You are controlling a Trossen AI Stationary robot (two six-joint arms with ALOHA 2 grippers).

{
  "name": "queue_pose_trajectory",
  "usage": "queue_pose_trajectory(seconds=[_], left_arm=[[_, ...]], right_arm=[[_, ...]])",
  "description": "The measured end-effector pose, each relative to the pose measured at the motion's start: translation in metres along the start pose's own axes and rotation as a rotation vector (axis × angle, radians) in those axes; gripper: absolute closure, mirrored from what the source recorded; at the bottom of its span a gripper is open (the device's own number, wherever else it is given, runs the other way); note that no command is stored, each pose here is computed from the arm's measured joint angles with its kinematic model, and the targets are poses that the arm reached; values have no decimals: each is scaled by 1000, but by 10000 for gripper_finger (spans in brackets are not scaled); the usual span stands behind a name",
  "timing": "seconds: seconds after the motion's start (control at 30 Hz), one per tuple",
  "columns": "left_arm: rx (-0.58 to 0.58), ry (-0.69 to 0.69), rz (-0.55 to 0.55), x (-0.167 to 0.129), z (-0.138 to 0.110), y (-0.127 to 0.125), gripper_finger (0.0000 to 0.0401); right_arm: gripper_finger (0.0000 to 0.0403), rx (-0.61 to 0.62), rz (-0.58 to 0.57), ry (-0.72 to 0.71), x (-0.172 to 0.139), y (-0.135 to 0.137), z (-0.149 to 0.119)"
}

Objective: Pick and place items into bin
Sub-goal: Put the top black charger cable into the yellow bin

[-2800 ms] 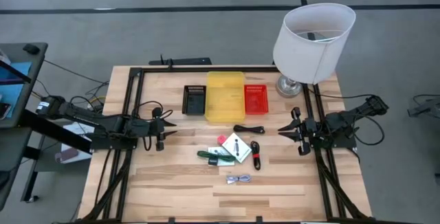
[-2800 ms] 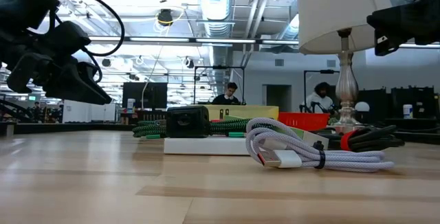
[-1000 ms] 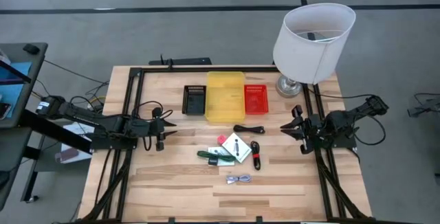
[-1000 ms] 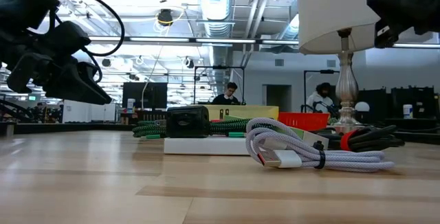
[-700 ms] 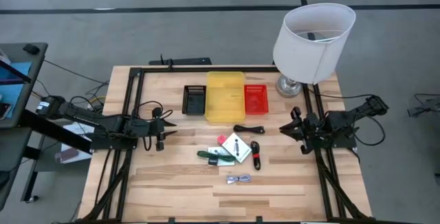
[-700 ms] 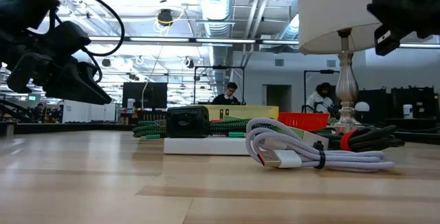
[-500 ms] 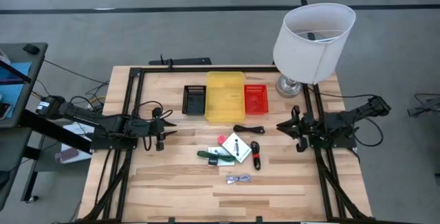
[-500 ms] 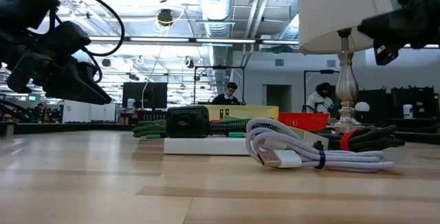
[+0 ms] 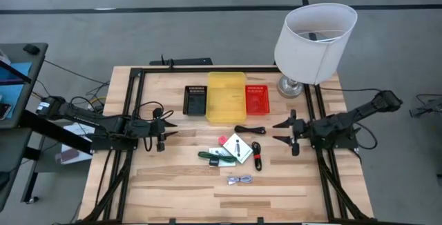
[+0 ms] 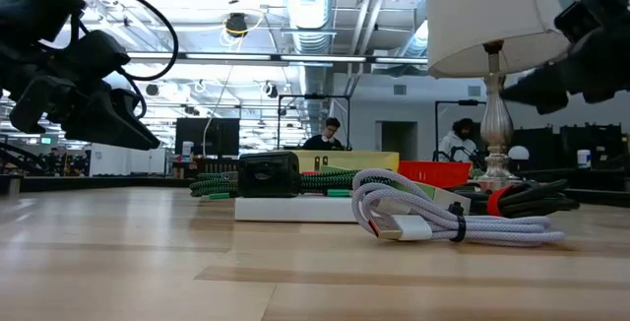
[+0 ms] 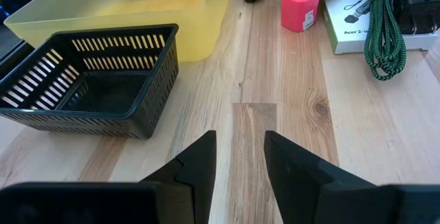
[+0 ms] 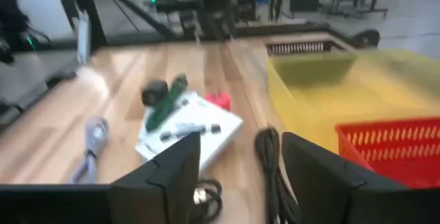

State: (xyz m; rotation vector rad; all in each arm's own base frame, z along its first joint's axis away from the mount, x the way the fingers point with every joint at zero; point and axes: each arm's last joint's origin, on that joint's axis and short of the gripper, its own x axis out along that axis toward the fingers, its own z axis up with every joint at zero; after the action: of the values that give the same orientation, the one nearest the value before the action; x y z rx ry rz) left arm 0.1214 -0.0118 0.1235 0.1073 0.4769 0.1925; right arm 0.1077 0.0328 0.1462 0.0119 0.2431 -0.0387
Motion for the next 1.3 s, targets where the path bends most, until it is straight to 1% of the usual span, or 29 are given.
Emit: queue_pose_trajectory(seconds=[0.1,0.2,0.3,0.5,0.77,0.87,1.0,1.13,1.23,1.3], left_arm=[[0,0,0,0,0,0,285],[0,0,0,0,0,0,285],[0,0,0,0,0,0,285],[0,0,0,0,0,0,285],[0,0,0,0,0,0,285],[0,0,0,0,0,0,285],[0,0,0,0,0,0,285],[0,0,0,0,0,0,285],[0,0,0,0,0,0,285],[0,0,0,0,0,0,285]], right_arm=[[189,-26,-8,57,4,1,-5],[192,-49,-18,109,7,2,-10],[200,-77,-66,159,10,1,-16],[211,-95,-118,193,15,0,-20],[203,-97,-149,232,23,-2,-23],[200,-106,-156,252,28,0,-18],[200,-160,-159,285,36,3,-10],[199,-175,-175,320,46,4,-3],[197,-187,-182,376,54,4,-1],[198,-188,-160,439,60,4,0]])
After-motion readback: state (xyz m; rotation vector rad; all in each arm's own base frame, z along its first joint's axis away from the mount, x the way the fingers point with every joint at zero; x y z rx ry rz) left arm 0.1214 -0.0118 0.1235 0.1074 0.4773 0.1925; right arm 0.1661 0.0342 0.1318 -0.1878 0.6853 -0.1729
